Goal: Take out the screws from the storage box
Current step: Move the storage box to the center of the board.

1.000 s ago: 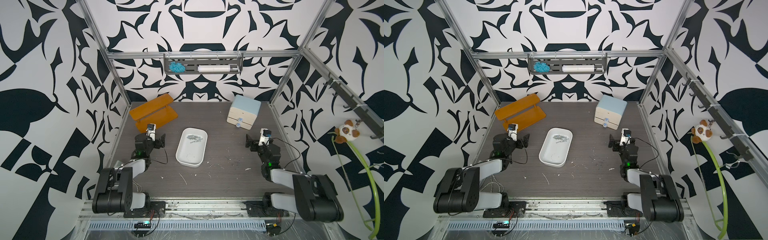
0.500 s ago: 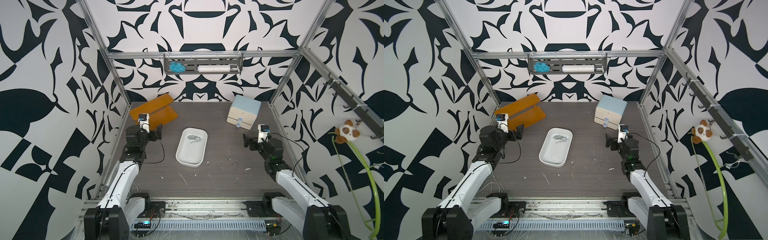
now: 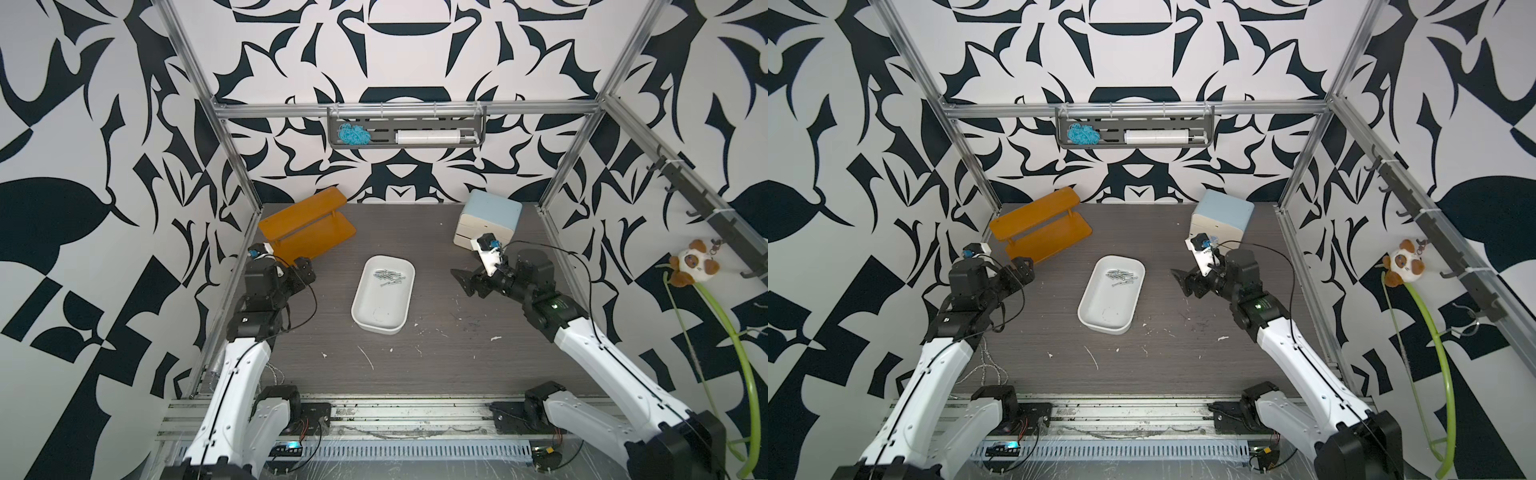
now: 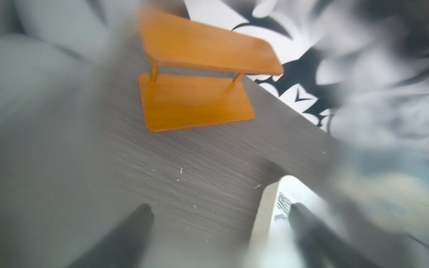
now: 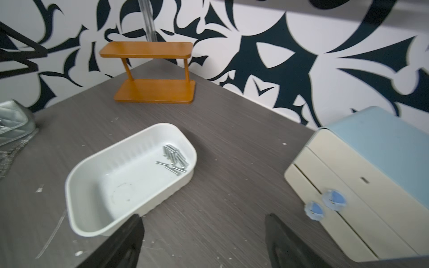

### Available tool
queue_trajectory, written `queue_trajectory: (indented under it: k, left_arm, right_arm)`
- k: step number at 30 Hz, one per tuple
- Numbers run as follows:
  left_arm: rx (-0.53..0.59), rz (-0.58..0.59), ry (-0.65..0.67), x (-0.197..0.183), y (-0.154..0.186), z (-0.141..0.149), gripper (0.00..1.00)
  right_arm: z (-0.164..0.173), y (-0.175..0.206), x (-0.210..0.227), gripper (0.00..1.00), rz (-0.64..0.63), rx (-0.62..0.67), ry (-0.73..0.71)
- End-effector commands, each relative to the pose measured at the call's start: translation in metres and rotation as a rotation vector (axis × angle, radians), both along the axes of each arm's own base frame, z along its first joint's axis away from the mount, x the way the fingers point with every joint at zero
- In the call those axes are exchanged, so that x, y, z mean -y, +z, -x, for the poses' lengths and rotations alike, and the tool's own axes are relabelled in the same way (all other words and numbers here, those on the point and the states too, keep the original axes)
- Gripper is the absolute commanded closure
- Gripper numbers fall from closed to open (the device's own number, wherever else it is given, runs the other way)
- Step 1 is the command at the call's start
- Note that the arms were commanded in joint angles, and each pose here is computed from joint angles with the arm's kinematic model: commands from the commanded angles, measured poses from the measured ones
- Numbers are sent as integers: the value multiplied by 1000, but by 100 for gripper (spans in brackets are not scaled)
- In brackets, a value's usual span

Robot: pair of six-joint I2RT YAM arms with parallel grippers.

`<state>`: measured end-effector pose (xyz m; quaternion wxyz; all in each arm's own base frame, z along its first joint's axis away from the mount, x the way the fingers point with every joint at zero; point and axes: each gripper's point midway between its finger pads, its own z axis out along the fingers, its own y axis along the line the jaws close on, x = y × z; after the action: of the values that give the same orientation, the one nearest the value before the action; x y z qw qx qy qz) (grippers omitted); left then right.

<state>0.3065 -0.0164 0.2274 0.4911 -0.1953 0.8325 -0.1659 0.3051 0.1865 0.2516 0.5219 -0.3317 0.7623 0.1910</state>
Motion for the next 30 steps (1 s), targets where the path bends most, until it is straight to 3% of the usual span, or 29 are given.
queue_trajectory:
  k: [1, 9, 12, 14, 17, 23, 30]
  left_arm:
    - [-26, 59, -97, 19, 8, 16, 1]
    - [-173, 116, -155, 32, -2, 40, 1]
    - [-182, 102, -159, 32, -3, 48, 1]
    - [-181, 84, -153, 29, -4, 51, 1]
    - [-173, 63, -158, 28, -3, 51, 1]
    - [-195, 44, -169, 28, -8, 48, 1]
    - [-220, 34, -186, 29, -16, 51, 1]
  right_arm:
    - [19, -4, -27, 26, 99, -52, 156]
    - [35, 0, -103, 30, 208, -89, 368]
    - [37, -18, -128, 34, 240, -145, 431]
    - [32, -32, -141, 47, 286, -190, 458]
    - [29, -56, -156, 57, 379, -263, 502]
    - [15, -104, -172, 56, 537, -328, 523]
    - [-16, -153, -192, 72, 623, -384, 489]
